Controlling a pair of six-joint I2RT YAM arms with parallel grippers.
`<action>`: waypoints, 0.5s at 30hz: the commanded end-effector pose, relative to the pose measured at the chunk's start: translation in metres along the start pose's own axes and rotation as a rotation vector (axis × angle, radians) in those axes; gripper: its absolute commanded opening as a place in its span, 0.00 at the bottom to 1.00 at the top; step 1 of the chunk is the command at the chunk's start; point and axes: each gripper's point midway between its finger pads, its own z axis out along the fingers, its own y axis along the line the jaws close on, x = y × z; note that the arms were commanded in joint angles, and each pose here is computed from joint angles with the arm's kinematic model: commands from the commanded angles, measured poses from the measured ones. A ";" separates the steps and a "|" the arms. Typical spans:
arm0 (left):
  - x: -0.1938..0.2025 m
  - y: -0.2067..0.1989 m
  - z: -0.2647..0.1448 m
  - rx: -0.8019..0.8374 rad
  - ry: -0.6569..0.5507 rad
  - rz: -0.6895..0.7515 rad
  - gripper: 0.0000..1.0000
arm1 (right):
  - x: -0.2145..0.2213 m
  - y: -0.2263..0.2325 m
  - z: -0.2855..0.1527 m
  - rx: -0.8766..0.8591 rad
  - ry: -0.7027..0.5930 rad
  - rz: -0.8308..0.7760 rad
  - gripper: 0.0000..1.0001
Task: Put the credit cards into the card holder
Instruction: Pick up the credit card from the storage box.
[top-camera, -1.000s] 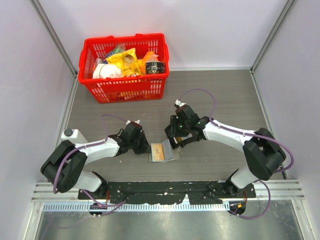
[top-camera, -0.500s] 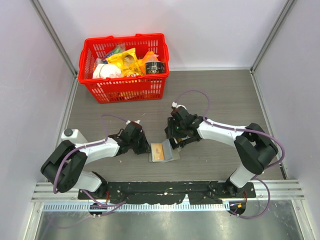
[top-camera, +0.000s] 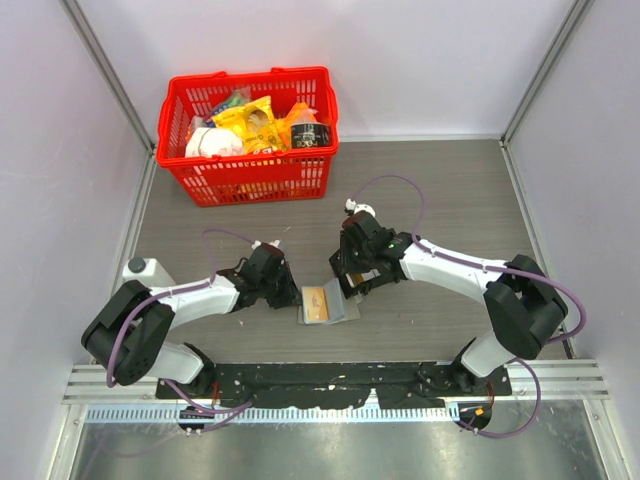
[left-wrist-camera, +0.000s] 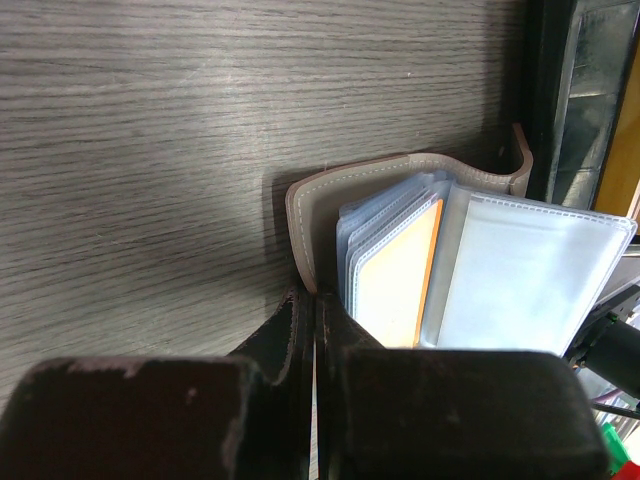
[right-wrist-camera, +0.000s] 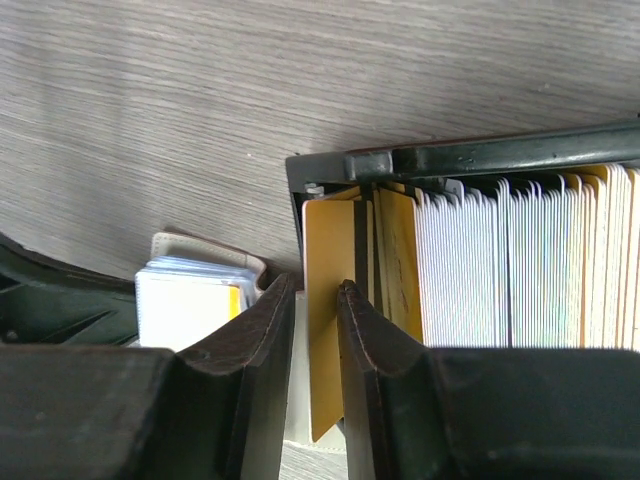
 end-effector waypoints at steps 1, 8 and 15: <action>0.012 0.022 0.002 -0.086 0.045 0.015 0.00 | -0.027 0.029 -0.019 -0.090 -0.076 0.018 0.29; 0.013 0.023 0.003 -0.089 0.051 0.017 0.00 | -0.017 0.025 -0.013 -0.080 -0.045 0.014 0.26; 0.014 0.023 0.004 -0.088 0.055 0.018 0.00 | -0.021 0.024 -0.017 -0.084 -0.059 0.022 0.17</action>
